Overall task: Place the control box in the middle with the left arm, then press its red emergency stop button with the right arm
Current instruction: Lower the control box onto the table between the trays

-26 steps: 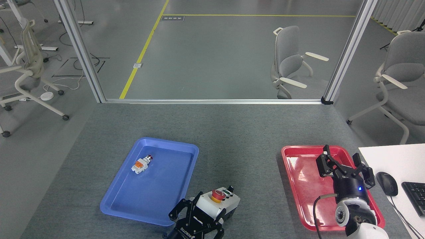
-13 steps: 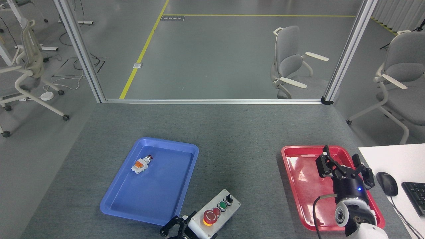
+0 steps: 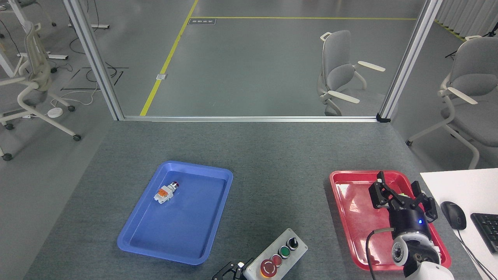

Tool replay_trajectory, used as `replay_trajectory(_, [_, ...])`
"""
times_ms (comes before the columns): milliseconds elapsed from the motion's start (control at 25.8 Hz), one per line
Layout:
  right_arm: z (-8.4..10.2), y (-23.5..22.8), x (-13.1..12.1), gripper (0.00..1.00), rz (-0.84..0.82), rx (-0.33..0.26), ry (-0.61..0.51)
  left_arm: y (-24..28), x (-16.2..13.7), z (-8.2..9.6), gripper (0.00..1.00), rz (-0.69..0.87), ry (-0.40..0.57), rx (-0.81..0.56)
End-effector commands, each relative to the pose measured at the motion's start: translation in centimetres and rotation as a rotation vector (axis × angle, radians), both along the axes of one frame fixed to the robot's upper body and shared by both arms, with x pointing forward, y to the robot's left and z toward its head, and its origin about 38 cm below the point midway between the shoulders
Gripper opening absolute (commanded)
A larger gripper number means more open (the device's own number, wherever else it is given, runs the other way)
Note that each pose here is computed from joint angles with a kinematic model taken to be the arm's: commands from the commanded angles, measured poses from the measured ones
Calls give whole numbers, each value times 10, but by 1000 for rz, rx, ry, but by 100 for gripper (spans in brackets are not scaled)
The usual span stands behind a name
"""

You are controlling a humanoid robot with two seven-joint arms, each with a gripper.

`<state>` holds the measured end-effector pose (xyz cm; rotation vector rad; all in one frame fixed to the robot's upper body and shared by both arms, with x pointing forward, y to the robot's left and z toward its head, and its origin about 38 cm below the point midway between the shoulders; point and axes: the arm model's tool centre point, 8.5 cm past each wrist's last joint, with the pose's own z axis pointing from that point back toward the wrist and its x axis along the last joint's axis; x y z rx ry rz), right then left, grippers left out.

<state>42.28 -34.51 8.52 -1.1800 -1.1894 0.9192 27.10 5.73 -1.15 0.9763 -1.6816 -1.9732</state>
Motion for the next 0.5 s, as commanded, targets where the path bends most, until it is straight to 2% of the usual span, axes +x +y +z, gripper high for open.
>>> replay_trajectory(0, [0,1,0,98,3,1,-4,-17,11,0,0,6,29,12])
replay_trajectory(271, [0,2,0,98,11,-2,-5,-39,55,6,0,16,26,36])
replay_trajectory(465, [2,6,1,98,56,-7,-22,-54,74,0,0,12,54,56])
